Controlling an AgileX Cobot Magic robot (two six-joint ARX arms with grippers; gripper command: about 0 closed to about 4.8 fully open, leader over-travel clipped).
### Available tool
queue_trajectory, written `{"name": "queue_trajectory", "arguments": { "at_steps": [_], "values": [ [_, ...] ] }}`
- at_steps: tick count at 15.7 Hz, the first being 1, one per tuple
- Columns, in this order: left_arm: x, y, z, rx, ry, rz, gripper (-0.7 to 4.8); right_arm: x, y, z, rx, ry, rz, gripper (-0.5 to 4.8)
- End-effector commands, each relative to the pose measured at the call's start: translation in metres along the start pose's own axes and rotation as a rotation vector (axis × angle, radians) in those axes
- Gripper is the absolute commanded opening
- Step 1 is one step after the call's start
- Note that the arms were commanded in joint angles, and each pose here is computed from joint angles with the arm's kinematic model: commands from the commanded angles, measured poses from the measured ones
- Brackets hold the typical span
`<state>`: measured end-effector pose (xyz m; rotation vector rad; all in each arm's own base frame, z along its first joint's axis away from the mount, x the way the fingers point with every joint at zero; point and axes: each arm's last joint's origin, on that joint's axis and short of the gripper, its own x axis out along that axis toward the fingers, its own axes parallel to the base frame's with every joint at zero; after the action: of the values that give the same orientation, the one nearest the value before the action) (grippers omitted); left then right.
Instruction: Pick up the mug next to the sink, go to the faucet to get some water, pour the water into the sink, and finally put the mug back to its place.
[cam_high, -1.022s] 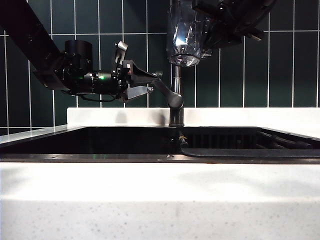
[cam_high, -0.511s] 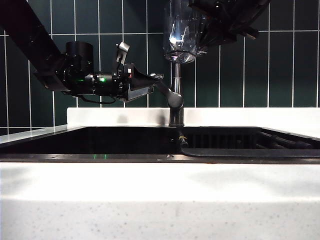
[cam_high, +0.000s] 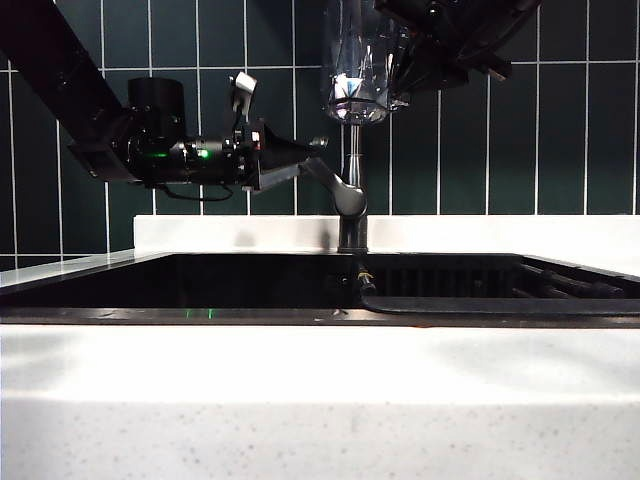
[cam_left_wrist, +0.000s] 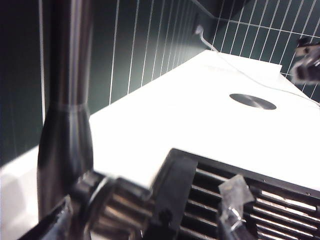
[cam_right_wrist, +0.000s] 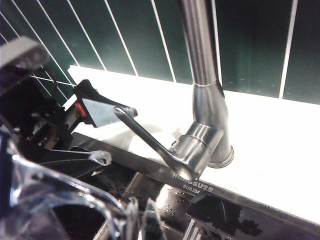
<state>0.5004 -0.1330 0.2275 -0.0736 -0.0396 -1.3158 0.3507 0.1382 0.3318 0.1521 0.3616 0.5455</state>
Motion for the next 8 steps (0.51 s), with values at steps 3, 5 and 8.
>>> {"name": "queue_trajectory", "arguments": {
  "at_steps": [3,5,8],
  "values": [
    [0.0125,-0.0050,0.0183,0.066,-0.026,-0.053,3.72,-0.0018,0.0031,0.0055,-0.008,-0.028,0.044,-0.09],
    [0.0126,-0.0046,0.0167,0.053,-0.017,-0.047,3.71,-0.0020,0.0045,0.0069,-0.014,-0.038,0.080,-0.09],
    [0.0126,-0.0041,0.0137,0.034,0.000,-0.050,3.71,-0.0014,0.0107,0.0095,-0.028,-0.067,0.124,-0.09]
  ]
}}
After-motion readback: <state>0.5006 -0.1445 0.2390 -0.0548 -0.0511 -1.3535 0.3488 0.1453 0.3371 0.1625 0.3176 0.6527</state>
